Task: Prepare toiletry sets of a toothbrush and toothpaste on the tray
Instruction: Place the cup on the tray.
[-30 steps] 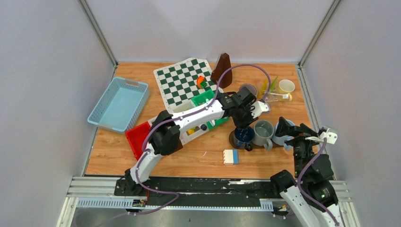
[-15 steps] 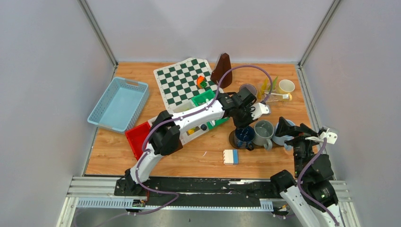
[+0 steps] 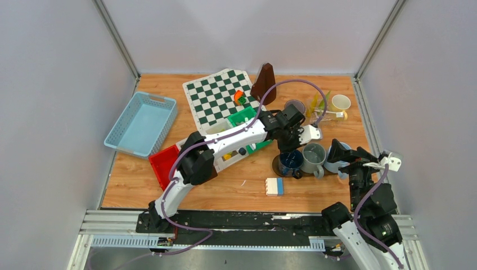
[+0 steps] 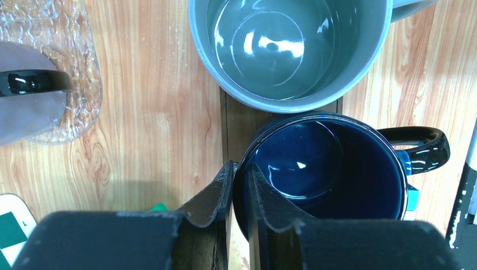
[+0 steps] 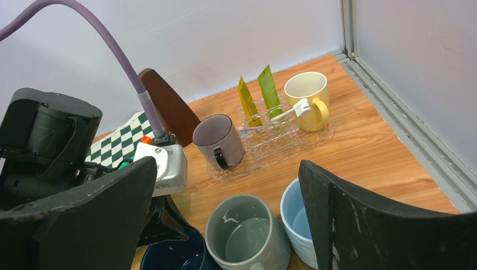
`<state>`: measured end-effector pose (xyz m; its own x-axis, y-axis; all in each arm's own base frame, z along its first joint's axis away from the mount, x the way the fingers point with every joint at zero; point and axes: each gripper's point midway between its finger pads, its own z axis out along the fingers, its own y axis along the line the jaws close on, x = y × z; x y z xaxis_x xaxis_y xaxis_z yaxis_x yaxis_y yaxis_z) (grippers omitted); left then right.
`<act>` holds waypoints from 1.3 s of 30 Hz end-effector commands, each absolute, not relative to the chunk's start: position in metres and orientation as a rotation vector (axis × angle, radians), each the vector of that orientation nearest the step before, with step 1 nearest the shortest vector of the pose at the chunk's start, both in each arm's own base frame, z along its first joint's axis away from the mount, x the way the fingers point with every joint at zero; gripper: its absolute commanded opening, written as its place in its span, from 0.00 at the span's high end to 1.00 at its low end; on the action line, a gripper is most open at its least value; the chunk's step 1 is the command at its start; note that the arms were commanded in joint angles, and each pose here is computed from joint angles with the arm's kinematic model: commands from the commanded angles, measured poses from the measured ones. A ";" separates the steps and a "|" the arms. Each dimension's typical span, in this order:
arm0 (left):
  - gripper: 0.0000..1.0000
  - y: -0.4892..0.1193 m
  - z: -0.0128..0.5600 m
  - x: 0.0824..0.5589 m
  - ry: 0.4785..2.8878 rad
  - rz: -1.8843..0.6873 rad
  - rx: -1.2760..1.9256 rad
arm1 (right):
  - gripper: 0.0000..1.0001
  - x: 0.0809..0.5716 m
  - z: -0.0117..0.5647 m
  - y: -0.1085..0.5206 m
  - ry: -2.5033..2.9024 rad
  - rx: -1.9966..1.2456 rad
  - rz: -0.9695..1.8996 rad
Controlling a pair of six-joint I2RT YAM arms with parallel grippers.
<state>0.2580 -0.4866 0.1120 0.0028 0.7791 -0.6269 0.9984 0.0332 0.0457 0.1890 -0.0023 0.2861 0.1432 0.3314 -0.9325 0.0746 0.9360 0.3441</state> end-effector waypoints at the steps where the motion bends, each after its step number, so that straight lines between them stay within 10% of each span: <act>1: 0.79 -0.487 0.133 0.267 1.733 -0.563 1.793 | 0.00 0.187 0.297 -0.002 1.378 0.344 0.219; 20: 0.01 -0.481 0.190 0.269 1.691 -0.573 1.630 | 0.00 0.187 0.306 0.014 1.388 0.268 0.279; 39: 0.00 -0.325 0.265 0.282 2.072 -0.357 0.694 | 0.00 0.216 0.337 0.066 1.632 0.105 0.368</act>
<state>0.2765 -0.3714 0.2589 -0.3072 0.4751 -0.8246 0.7894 0.6111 0.0580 0.2042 0.0447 0.3464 0.0201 0.2956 -0.9551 -0.1155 0.9496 0.2915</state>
